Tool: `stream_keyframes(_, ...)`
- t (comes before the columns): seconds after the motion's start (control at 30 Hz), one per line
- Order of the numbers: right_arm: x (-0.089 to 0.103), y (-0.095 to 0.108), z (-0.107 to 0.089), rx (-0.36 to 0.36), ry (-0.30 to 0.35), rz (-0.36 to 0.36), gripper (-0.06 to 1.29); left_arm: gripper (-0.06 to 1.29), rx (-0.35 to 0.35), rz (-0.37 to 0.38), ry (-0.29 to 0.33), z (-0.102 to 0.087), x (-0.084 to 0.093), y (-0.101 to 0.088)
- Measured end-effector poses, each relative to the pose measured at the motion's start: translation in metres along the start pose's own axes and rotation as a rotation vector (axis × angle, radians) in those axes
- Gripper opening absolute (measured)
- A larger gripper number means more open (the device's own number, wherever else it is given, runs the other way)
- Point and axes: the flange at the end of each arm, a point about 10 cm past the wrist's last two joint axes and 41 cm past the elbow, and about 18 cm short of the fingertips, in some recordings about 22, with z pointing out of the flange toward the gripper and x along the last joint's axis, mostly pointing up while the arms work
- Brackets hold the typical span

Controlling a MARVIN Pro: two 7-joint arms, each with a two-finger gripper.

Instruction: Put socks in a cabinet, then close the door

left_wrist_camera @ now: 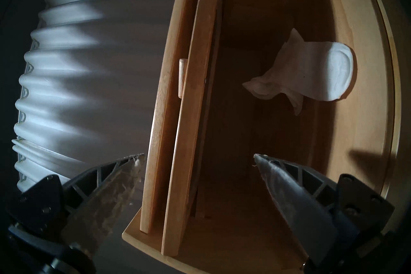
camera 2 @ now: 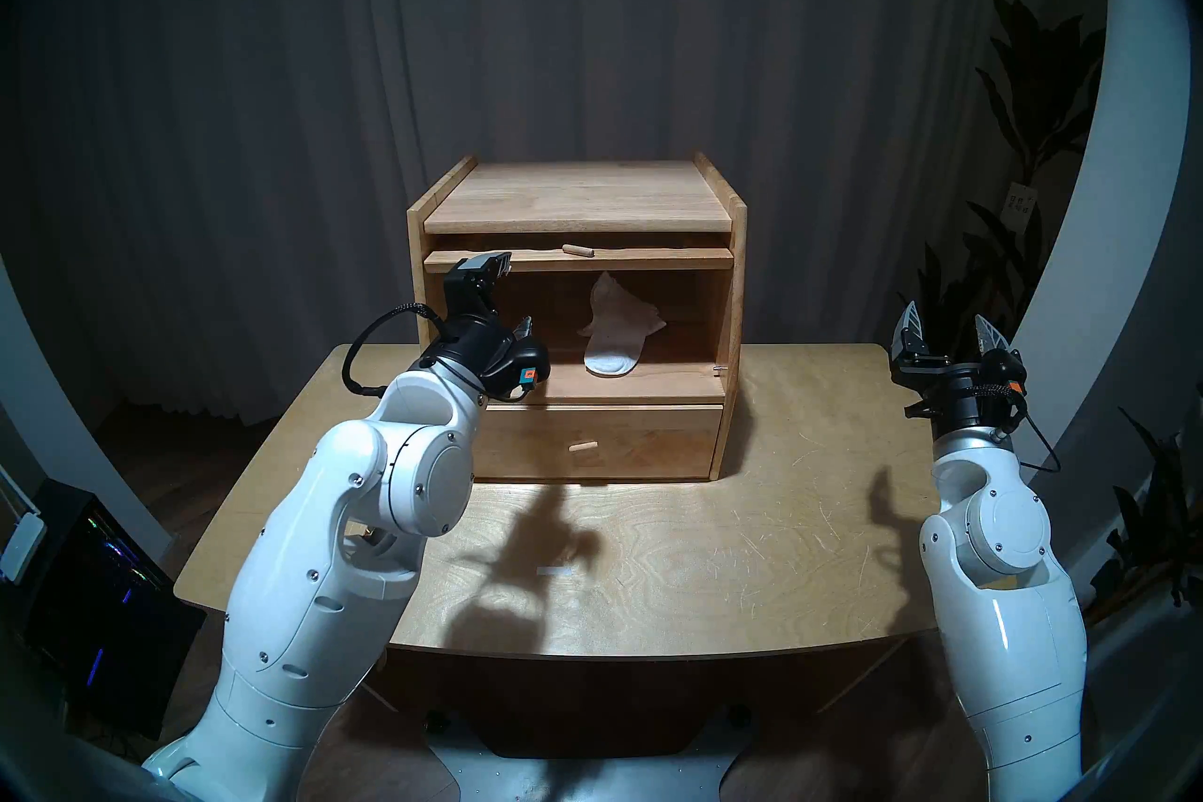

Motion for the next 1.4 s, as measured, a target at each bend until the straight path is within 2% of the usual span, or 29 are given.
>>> stream_keyframes(0.17,0.0,0.0,0.0,0.001,0.001,-0.001,1.24,1.26,0.009,0.047,-0.044,0.015,-0.01,-0.004)
stream_keyframes(0.47,0.001,0.0,0.001,0.002,0.002,-0.001,1.24,1.26,0.007,0.112,-0.088,0.036,-0.014,-0.01)
stream_keyframes(0.8,0.002,0.001,0.001,-0.003,0.006,-0.001,1.24,1.26,-0.018,0.215,-0.114,0.064,0.001,-0.014)
stream_keyframes(0.93,0.003,0.001,0.001,-0.015,0.009,0.001,1.24,1.26,-0.048,0.3,-0.143,0.075,0.012,-0.018)
stream_keyframes(1.07,0.004,0.001,0.0,-0.023,0.011,0.004,1.24,1.27,-0.063,0.345,-0.158,0.071,0.022,-0.021)
stream_keyframes(1.17,0.004,0.001,0.0,-0.03,0.011,0.006,1.24,1.27,-0.073,0.365,-0.159,0.057,0.034,-0.022)
stream_keyframes(1.4,0.003,0.002,-0.001,-0.041,0.011,0.007,1.24,1.26,-0.111,0.347,-0.169,0.028,0.046,-0.015)
